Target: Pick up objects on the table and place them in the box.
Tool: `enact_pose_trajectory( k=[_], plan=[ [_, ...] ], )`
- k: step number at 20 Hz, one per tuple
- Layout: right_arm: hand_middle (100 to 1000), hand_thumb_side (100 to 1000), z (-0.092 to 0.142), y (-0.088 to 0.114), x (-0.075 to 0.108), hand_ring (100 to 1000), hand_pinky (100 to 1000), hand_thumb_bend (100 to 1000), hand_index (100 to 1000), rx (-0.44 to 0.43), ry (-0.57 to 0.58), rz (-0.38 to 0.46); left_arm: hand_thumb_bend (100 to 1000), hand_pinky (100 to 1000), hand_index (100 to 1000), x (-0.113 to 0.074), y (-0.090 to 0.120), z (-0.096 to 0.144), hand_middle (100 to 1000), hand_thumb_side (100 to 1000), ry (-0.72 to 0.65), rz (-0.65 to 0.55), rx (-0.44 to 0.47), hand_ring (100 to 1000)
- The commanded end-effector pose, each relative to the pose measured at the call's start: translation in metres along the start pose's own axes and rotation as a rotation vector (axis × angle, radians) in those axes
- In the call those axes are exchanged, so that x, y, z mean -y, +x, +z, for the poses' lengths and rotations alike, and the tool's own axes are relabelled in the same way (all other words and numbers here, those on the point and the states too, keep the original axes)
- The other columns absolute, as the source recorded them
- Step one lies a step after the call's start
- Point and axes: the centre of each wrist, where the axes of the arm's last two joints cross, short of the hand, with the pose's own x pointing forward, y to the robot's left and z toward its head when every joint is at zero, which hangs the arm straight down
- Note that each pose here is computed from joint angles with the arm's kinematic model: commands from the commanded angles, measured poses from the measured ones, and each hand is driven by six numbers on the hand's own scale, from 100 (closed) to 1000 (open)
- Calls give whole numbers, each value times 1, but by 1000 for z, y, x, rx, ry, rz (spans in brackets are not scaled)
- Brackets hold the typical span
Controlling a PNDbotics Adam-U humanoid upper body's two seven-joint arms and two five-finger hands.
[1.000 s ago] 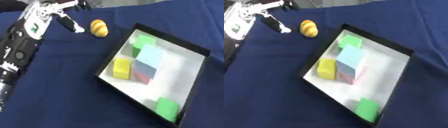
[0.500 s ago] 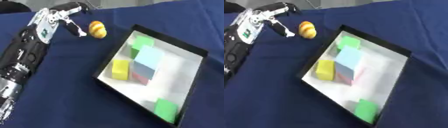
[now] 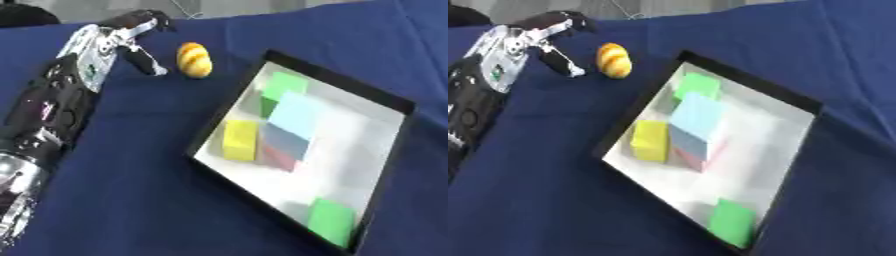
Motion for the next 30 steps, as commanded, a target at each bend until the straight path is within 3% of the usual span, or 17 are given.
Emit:
enact_pose_trajectory(
  k=[1,15,16,20,26,30],
  plan=[
    [715,520,-4,9,-1,771,801,100,806,32,11,-5,413,822,865,-20,-3,2,873,100,62,-8,-13,873],
    [714,529,-4,9,-8,770,802,100,806,26,31,-19,332,829,845,-21,-3,1,858,100,30,110,64,872],
    [714,530,-4,9,-8,770,802,100,806,26,29,-19,305,812,811,-21,-3,1,799,100,22,107,65,844],
    [712,531,-4,9,-8,769,802,100,805,23,26,-22,299,772,719,-20,-3,1,703,100,-18,86,59,779],
    [712,530,-4,9,-8,769,802,100,805,22,30,-23,289,706,632,-18,-2,1,602,100,9,69,43,679],
    [712,530,-4,9,-8,768,803,100,806,22,31,-23,323,685,620,-23,2,2,591,100,94,33,44,647]
  ],
)
